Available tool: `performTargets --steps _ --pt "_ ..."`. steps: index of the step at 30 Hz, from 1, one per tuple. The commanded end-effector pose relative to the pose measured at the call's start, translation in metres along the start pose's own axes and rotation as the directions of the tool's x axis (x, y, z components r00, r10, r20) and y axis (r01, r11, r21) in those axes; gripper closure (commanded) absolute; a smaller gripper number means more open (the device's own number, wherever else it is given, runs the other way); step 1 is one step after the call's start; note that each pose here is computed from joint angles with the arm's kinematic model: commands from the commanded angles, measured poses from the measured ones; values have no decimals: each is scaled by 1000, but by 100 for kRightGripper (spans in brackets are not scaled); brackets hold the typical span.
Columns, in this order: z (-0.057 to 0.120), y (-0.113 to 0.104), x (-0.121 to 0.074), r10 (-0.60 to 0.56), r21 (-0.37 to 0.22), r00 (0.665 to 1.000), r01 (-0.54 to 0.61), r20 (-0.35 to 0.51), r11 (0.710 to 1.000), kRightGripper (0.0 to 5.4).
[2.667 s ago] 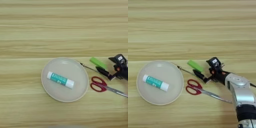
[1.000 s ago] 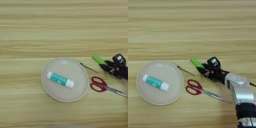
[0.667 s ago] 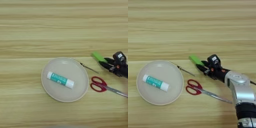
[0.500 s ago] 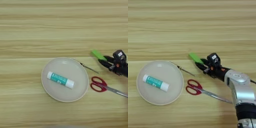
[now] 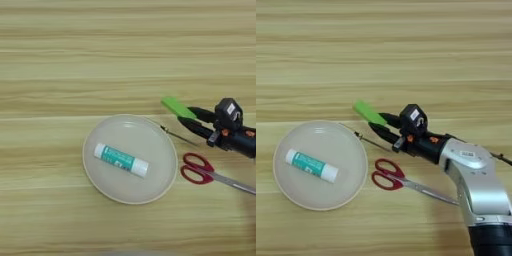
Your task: Move the objects on the table
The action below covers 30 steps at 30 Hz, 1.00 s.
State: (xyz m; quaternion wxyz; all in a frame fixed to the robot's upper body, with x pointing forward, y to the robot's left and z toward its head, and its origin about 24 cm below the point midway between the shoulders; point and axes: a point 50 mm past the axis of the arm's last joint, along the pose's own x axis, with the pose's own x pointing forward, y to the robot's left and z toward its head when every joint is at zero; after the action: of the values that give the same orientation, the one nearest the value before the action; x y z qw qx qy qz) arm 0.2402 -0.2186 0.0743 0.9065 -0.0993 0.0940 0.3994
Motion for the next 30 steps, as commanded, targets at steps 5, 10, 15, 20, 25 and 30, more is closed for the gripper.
performTargets --steps 5,10,15,20,25,30 --pt "16 10 2 70 -86 997 -67 32 994 401" --pt "11 18 5 109 -86 994 -108 4 990 401" --pt "6 31 17 150 -80 989 -150 -12 985 401" --pt "2 38 24 173 -84 984 -175 -33 981 401" --pt "0 47 31 200 -86 979 -203 -44 975 401" --pt "-1 48 32 207 -88 977 -210 -49 974 401"
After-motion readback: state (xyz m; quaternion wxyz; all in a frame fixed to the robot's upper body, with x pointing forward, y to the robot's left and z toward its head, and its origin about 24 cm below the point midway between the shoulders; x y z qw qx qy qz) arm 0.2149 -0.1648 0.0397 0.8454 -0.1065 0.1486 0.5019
